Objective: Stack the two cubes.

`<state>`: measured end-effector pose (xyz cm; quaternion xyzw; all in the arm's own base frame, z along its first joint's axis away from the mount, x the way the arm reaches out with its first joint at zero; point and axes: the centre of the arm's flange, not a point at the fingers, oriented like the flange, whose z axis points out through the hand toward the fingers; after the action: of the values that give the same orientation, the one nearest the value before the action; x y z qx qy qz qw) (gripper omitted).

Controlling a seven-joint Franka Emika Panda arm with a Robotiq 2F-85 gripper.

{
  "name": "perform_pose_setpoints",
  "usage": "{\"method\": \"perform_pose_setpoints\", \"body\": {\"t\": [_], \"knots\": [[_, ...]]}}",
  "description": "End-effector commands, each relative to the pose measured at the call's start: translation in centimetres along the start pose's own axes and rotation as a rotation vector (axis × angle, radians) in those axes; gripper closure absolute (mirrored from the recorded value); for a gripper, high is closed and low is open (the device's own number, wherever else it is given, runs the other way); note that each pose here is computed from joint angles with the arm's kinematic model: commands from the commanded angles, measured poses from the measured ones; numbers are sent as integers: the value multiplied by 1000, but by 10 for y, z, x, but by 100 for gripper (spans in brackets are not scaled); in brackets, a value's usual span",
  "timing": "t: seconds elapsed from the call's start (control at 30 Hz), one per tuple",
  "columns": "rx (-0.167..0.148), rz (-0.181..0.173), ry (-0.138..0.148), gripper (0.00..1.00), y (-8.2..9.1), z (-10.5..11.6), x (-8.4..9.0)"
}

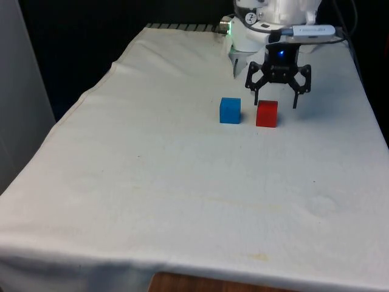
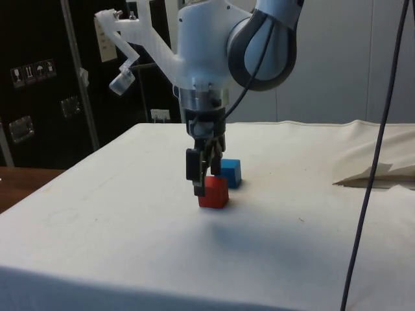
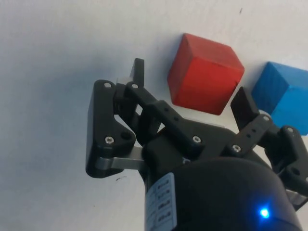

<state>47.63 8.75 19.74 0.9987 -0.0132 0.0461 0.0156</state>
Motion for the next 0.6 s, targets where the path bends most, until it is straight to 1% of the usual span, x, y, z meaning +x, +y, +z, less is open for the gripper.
{"method": "perform_pose_setpoints", "body": {"t": [0.0,0.03,0.07,0.3,0.33,0.37,0.57], "knots": [[-7,7,14,0,5,0,1],[0,2,-1,0,1,1,0],[-7,9,14,0,6,1,1],[-10,22,14,0,14,7,2],[-5,19,-1,0,11,6,0],[-10,23,13,0,14,7,1],[-10,30,14,0,15,11,1]]}}
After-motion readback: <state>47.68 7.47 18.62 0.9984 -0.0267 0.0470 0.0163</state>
